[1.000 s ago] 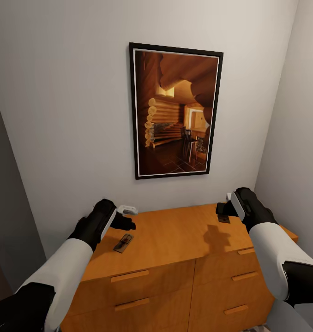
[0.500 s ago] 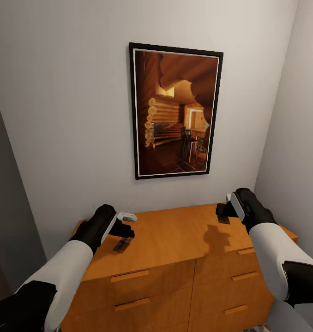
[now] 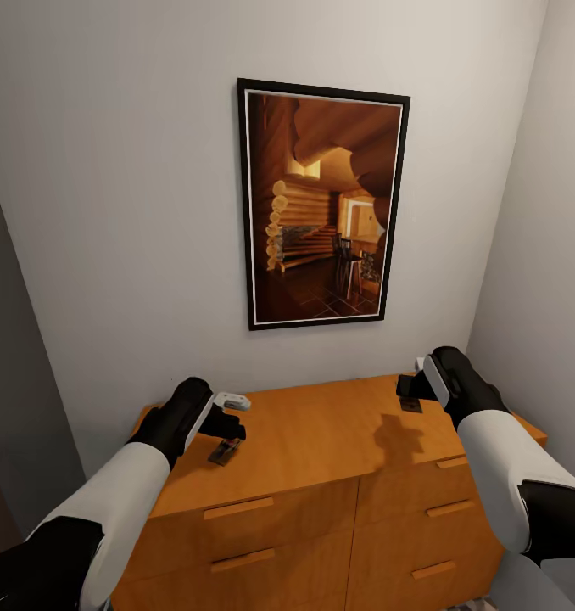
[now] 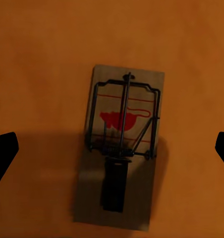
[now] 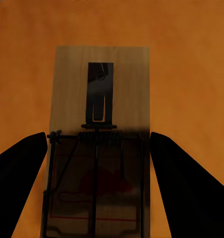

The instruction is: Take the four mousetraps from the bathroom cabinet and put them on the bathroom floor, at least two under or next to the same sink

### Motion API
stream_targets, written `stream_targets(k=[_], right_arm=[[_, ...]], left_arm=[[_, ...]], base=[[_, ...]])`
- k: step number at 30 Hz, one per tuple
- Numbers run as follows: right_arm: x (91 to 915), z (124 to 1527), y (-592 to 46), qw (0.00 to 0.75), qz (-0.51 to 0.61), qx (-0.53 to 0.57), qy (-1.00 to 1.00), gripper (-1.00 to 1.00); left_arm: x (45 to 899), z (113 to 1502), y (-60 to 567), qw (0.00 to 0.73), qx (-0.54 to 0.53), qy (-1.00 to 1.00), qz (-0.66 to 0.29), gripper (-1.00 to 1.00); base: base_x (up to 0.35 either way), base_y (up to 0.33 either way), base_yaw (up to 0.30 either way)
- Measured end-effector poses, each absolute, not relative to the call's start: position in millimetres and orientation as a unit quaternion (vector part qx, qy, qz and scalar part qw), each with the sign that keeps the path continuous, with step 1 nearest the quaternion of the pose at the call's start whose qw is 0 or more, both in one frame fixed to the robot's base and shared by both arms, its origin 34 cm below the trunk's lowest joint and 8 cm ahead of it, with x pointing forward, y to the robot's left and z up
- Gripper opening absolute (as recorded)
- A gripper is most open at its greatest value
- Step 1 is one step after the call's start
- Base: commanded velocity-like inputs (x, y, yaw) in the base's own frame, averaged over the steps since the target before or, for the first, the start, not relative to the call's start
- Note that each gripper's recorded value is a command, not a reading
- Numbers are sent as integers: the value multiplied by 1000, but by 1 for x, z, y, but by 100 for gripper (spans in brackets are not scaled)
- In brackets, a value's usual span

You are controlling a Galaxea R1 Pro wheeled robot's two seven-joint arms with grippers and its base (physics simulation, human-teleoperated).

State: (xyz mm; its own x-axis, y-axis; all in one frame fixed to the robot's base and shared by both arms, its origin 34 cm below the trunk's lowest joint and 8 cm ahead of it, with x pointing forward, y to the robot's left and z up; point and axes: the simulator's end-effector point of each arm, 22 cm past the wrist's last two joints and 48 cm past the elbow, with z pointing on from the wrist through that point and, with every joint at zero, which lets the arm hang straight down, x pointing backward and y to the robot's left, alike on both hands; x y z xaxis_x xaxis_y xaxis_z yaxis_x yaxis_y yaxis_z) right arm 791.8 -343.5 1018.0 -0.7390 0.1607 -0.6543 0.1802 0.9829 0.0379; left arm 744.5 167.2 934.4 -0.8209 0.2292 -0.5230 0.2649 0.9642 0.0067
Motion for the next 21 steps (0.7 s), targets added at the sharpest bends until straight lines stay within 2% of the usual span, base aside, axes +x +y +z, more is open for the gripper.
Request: stream_targets(k=[21], right_arm=[[792,1017,-343,349,-14,91,933,-100]], left_arm=[[742,919,169,262,132,955,-33,100]], base=[[0,0,0]])
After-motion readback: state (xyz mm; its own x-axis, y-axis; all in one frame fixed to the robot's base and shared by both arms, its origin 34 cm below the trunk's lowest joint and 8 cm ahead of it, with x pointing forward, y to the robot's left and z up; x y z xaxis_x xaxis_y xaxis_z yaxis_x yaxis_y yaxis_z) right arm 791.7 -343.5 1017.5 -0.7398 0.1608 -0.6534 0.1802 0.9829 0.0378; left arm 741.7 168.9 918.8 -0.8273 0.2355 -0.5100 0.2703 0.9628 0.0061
